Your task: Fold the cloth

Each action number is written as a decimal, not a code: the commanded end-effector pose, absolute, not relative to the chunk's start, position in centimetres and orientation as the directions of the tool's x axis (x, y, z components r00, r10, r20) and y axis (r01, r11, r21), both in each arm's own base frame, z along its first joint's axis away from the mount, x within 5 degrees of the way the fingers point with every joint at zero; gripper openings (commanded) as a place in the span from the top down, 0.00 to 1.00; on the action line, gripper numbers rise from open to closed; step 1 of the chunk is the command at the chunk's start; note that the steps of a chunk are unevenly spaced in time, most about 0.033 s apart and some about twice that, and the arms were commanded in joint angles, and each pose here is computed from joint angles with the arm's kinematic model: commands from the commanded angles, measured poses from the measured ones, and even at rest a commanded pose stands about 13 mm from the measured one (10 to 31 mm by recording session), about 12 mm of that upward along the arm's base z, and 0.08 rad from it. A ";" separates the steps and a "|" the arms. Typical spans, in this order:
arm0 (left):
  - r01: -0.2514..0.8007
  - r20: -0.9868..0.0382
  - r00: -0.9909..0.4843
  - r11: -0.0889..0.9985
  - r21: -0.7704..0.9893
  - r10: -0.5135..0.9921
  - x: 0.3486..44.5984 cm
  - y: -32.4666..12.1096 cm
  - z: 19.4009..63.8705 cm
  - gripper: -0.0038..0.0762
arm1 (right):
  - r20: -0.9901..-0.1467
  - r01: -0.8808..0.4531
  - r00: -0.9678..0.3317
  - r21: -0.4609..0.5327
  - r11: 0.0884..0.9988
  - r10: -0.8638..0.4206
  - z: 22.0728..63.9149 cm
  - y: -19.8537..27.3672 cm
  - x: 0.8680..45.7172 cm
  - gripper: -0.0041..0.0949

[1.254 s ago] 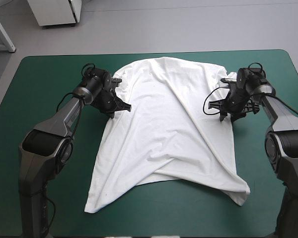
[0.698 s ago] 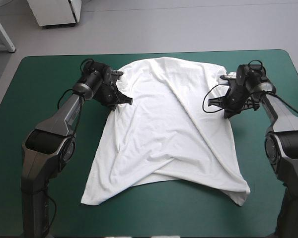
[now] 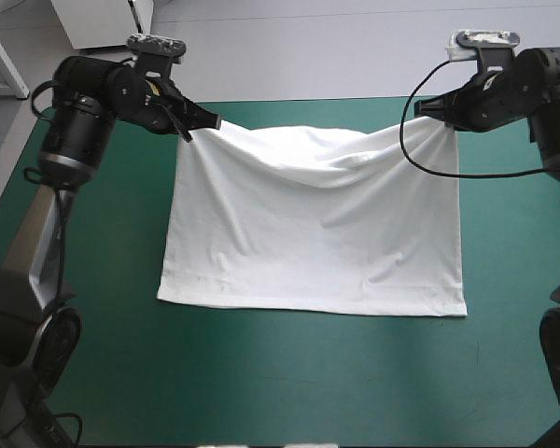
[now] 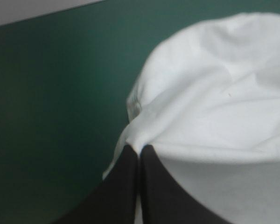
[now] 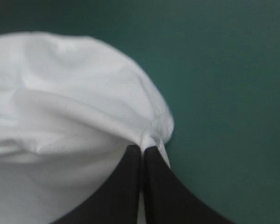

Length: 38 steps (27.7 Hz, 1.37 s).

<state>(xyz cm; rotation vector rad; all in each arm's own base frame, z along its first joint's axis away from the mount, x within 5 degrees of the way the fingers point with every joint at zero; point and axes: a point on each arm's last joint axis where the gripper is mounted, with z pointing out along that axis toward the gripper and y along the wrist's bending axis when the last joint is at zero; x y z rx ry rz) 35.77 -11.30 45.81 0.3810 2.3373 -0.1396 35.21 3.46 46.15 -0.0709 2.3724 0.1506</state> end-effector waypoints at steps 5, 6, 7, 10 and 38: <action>0.293 -0.937 -0.322 0.955 0.034 0.132 24.2 -7.4 57.9 0.98 | -0.937 -0.153 -0.351 0.054 0.987 -0.003 58.2 2.8 25.1 0.98; 0.294 -0.950 -0.288 0.955 0.032 0.120 23.2 -7.2 58.7 0.98 | -0.946 -0.156 -0.324 0.047 0.987 -0.006 58.9 2.7 24.2 0.97; 0.295 -0.959 -0.259 0.955 0.032 0.112 22.3 -6.9 59.4 0.98 | -0.955 -0.160 -0.298 0.043 0.986 -0.007 59.5 2.7 23.5 0.97; 0.292 -0.980 -0.177 0.956 0.031 0.086 20.0 -6.2 61.3 0.98 | -0.975 -0.175 -0.220 0.027 0.984 -0.012 61.4 2.6 21.0 0.97; 0.256 -0.999 -0.022 0.966 0.039 0.046 35.9 -10.9 56.1 0.98 | -0.979 -0.127 -0.202 0.002 0.992 -0.024 56.0 3.3 35.3 0.97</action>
